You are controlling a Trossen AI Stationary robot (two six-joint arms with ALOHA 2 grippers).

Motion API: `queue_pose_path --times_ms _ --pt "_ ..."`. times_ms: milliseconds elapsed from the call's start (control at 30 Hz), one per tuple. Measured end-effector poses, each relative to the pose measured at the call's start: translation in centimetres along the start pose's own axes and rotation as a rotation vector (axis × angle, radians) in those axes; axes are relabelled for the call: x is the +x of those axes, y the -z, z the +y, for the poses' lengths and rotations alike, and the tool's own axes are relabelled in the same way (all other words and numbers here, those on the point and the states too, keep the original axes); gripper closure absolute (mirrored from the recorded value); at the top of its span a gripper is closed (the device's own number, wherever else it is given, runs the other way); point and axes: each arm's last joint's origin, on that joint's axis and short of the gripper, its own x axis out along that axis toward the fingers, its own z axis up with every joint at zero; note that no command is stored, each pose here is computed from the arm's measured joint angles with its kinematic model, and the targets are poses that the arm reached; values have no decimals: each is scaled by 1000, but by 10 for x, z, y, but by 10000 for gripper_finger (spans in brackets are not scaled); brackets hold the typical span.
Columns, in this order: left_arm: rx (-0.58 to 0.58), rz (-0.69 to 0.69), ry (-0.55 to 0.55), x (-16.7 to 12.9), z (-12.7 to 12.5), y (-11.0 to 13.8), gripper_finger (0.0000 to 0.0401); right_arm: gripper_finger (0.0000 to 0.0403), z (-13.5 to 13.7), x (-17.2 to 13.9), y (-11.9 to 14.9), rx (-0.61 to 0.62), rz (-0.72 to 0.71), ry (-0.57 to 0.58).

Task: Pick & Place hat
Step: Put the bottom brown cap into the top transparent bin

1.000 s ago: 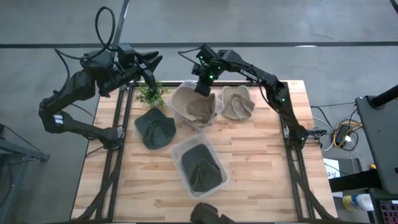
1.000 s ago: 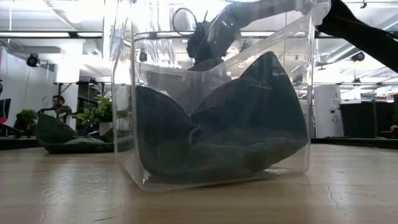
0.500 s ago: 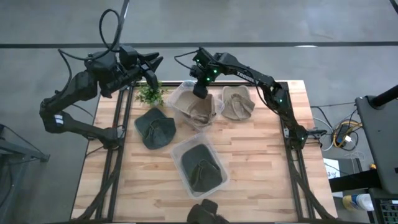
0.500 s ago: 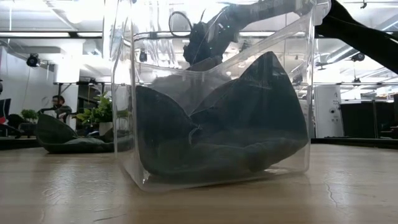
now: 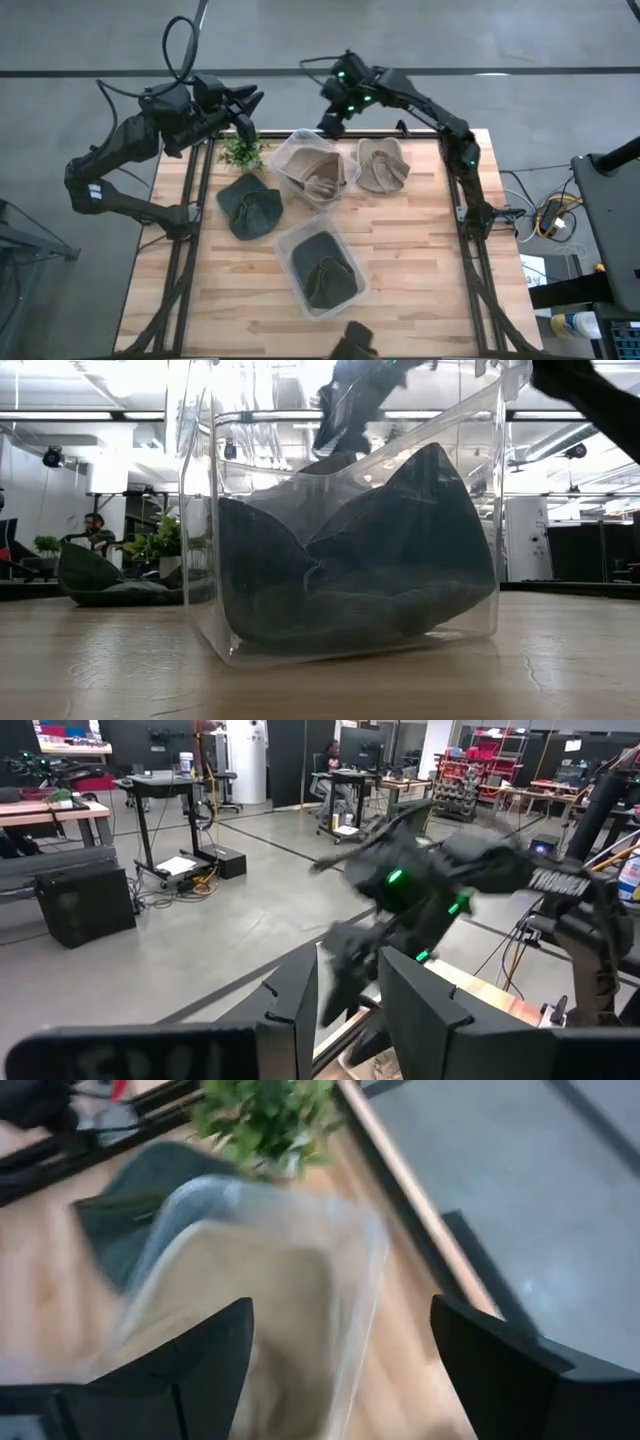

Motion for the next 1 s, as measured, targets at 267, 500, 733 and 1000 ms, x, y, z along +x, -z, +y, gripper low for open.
queue_pose_path --times_ms 267,500,733,1000 --pt "0 -1 0 0 0 0 298 140 18 -64 26 55 178 -27" --pt "0 0 1 0 0 0 298 166 40 -94 35 285 222 -189" --pt "-1 0 1 0 0 0 298 192 72 -81 39 364 328 -300" --pt "0 0 1 0 0 0 298 189 101 -25 47 419 514 -274"
